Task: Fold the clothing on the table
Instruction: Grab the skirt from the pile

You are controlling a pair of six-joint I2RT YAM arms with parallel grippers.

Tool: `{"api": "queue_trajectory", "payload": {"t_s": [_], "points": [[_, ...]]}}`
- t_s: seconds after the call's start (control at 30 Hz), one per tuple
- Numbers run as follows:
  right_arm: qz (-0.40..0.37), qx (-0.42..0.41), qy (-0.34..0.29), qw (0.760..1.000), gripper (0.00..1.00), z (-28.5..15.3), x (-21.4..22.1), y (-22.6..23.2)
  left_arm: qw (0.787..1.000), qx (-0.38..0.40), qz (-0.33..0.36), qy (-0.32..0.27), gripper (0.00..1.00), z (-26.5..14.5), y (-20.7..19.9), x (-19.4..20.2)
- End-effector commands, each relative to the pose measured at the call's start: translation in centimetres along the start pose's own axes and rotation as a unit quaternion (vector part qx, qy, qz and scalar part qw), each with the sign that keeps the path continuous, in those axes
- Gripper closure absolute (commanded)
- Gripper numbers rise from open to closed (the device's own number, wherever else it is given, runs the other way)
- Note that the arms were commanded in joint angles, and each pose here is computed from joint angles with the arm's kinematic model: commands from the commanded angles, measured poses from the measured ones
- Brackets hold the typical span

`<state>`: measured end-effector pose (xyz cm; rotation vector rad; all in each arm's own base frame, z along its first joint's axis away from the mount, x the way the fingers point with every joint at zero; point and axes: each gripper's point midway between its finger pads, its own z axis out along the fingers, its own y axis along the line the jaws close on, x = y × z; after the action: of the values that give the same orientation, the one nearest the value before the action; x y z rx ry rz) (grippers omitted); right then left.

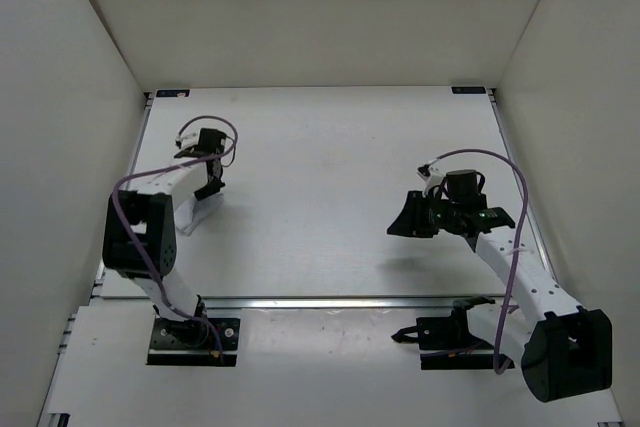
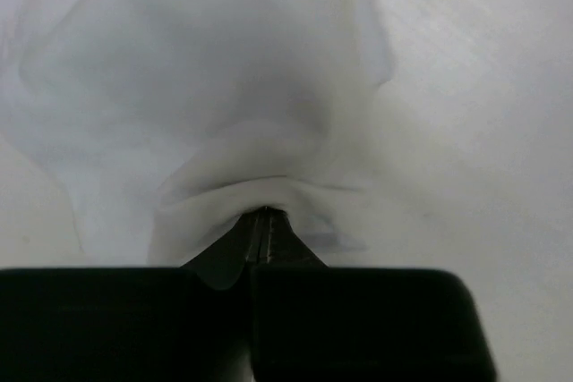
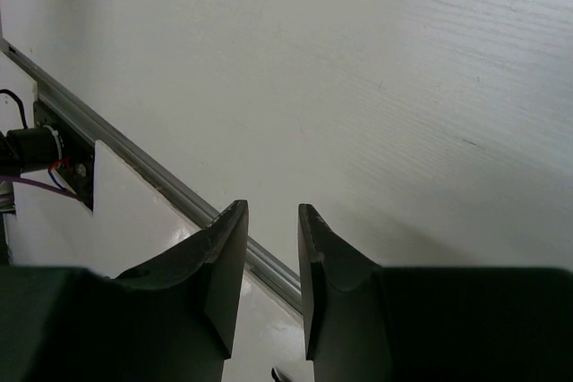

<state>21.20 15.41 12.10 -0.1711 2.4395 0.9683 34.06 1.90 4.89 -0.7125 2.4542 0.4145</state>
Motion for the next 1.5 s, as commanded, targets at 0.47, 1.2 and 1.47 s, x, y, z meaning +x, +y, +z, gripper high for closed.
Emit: {"api": "queue_trajectory", "payload": {"t_s": [0.47, 1.2, 1.47], "points": [[0.008, 0.034, -0.063, 0.997, 0.75, -2.6, -0.8, -1.6, 0.943, 0.291, 0.051, -0.151, 0.72, -23.4, -17.4, -12.7], [0.024, 0.025, -0.030, 0.999, 0.73, -1.3, 1.7, -2.4, 0.996, 0.024, 0.071, -0.051, 0.39, -1.0, -0.2, -4.5], [0.029, 0.021, -0.029, 0.999, 0.74, -1.4, 1.8, -2.2, 0.993, 0.060, 0.095, -0.035, 1.00, -0.7, -3.4, -6.4]]}}
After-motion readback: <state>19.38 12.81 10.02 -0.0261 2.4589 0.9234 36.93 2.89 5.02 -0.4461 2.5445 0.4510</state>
